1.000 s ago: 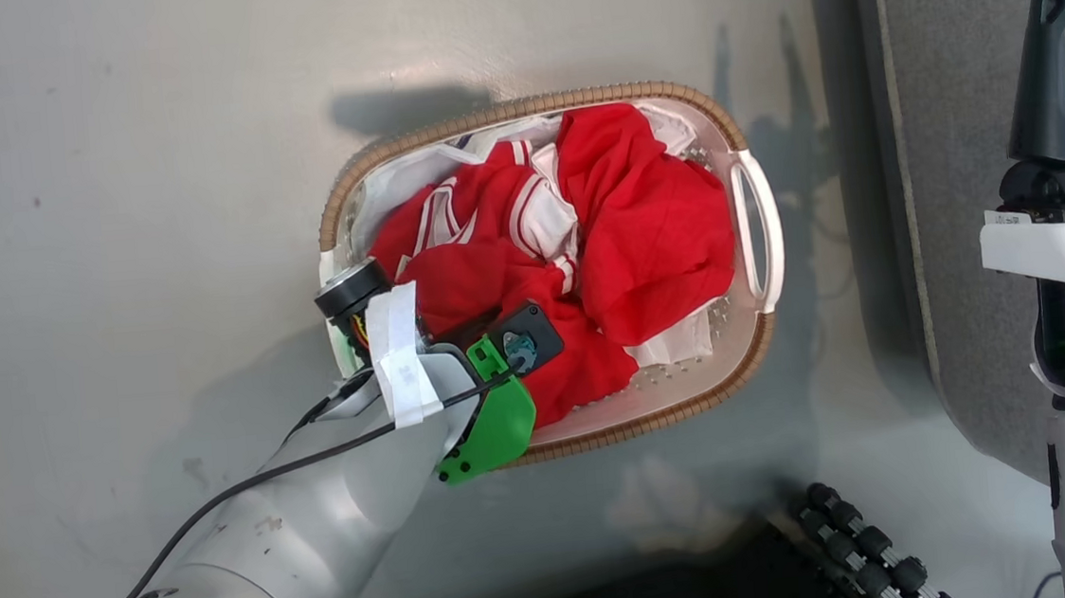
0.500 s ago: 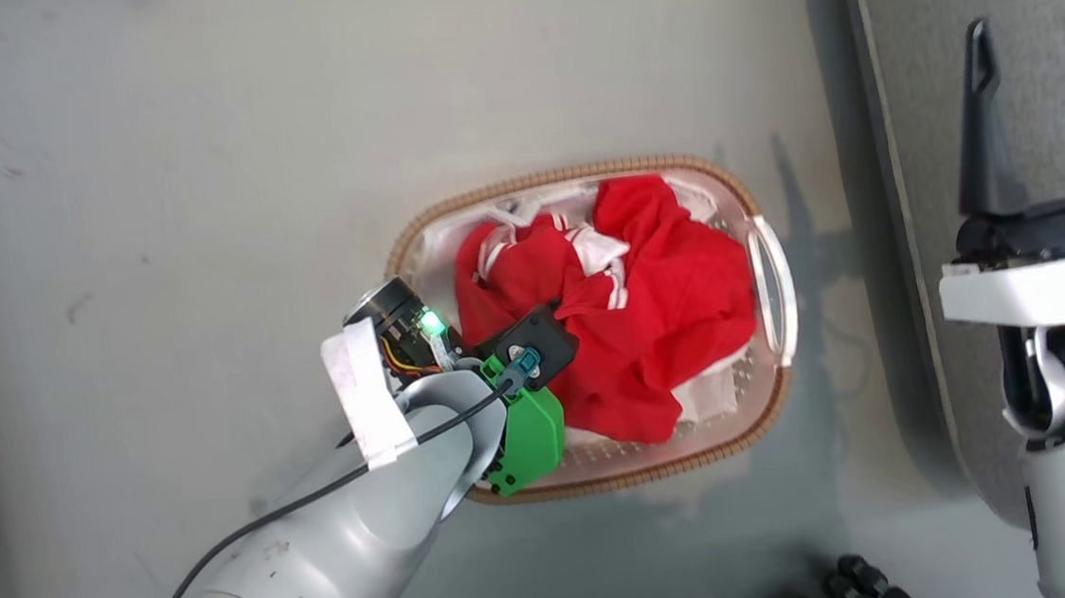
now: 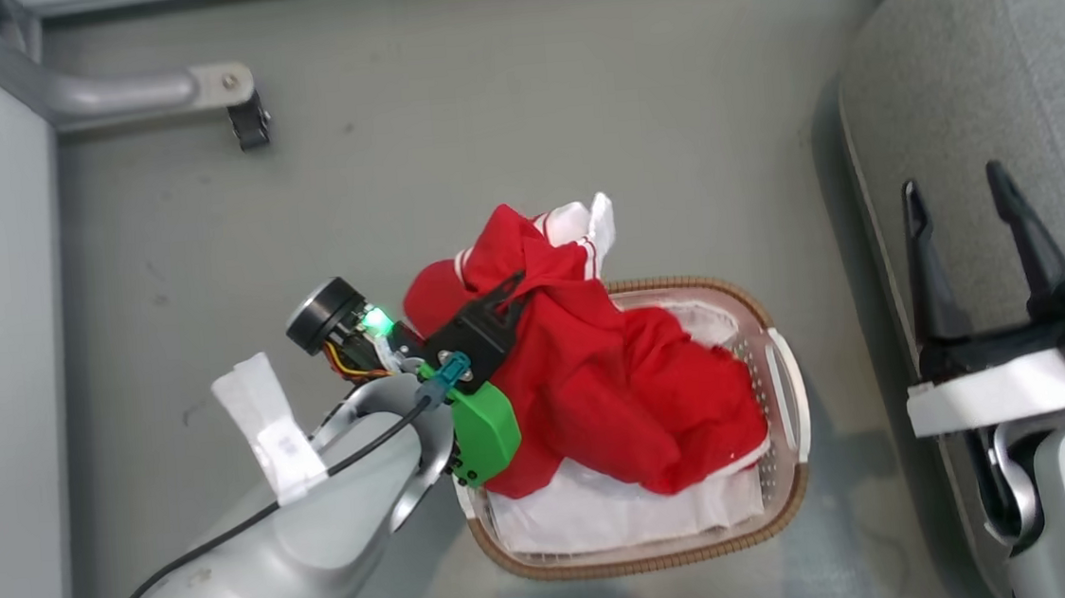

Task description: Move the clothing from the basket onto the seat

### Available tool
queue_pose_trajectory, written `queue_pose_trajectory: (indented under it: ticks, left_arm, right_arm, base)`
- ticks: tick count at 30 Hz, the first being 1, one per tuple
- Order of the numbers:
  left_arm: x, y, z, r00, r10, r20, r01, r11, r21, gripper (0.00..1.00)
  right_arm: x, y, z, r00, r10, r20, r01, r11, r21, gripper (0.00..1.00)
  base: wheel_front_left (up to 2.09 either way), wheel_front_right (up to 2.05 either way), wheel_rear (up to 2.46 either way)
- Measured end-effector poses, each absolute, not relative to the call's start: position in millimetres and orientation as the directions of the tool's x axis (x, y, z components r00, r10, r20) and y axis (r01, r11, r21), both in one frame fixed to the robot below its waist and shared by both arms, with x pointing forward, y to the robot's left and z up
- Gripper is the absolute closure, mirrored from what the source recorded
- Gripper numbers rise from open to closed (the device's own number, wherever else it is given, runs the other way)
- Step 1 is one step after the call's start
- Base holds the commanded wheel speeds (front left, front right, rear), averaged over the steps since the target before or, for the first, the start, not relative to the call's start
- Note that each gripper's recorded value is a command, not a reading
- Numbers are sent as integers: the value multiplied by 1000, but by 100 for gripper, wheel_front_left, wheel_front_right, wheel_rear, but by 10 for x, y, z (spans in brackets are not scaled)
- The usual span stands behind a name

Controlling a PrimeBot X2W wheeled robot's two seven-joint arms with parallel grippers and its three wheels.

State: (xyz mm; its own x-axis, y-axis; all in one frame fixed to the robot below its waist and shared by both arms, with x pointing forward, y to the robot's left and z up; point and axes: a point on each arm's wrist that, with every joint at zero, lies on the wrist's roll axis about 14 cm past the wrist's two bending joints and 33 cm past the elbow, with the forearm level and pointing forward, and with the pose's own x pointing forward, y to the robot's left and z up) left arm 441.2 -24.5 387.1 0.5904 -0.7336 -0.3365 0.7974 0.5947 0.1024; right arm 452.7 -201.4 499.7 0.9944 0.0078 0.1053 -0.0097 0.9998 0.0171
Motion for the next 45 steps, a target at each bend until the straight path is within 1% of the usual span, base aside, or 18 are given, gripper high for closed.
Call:
queue_pose_trajectory:
  ticks: [4, 11, 15, 17, 22, 32, 37, 39, 45]
  left_arm:
    - [4477, -125, 4324, 637, -729, -251, 771, 609, 188, 100]
    - [4538, 40, 5125, 674, -726, -137, 719, 603, 345, 100]
    - [4532, 62, 5605, 673, -736, -68, 687, 588, 427, 100]
    - [4520, 54, 5819, 671, -740, -33, 673, 590, 447, 100]
    - [4436, -36, 6282, 639, -768, 42, 652, 570, 500, 100]
    - [4313, -71, 6740, 606, -784, 133, 622, 572, 535, 100]
    - [4238, -97, 6812, 596, -789, 147, 622, 570, 537, 100]
    - [4206, -103, 6827, 592, -792, 150, 622, 567, 540, 100]
    - [4142, -118, 6852, 585, -797, 152, 624, 562, 543, 100]
  right_arm:
    - [4349, -1929, 5097, 993, 30, 114, -33, 999, 25, 0]
    - [4126, -1678, 5349, 981, 100, 168, -108, 993, 41, 0]
    - [4026, -1457, 5492, 966, 162, 203, -175, 984, 47, 0]
    - [3976, -1318, 5529, 957, 200, 212, -216, 975, 51, 0]
    - [3900, -968, 5651, 924, 297, 243, -321, 944, 69, 0]
    - [3907, -369, 5829, 840, 467, 276, -495, 868, 40, 0]
    - [3920, -108, 5863, 796, 541, 270, -568, 823, 25, 0]
    - [3918, -20, 5903, 780, 560, 278, -594, 802, 53, 0]
    - [3862, 253, 6024, 716, 633, 295, -670, 741, 39, 0]
  base:
    - [0, 0, 0]
    - [0, 0, 0]
    - [0, 0, 0]
    - [0, 0, 0]
    - [0, 0, 0]
    - [0, 0, 0]
    - [0, 0, 0]
    - [0, 0, 0]
    - [0, 0, 0]
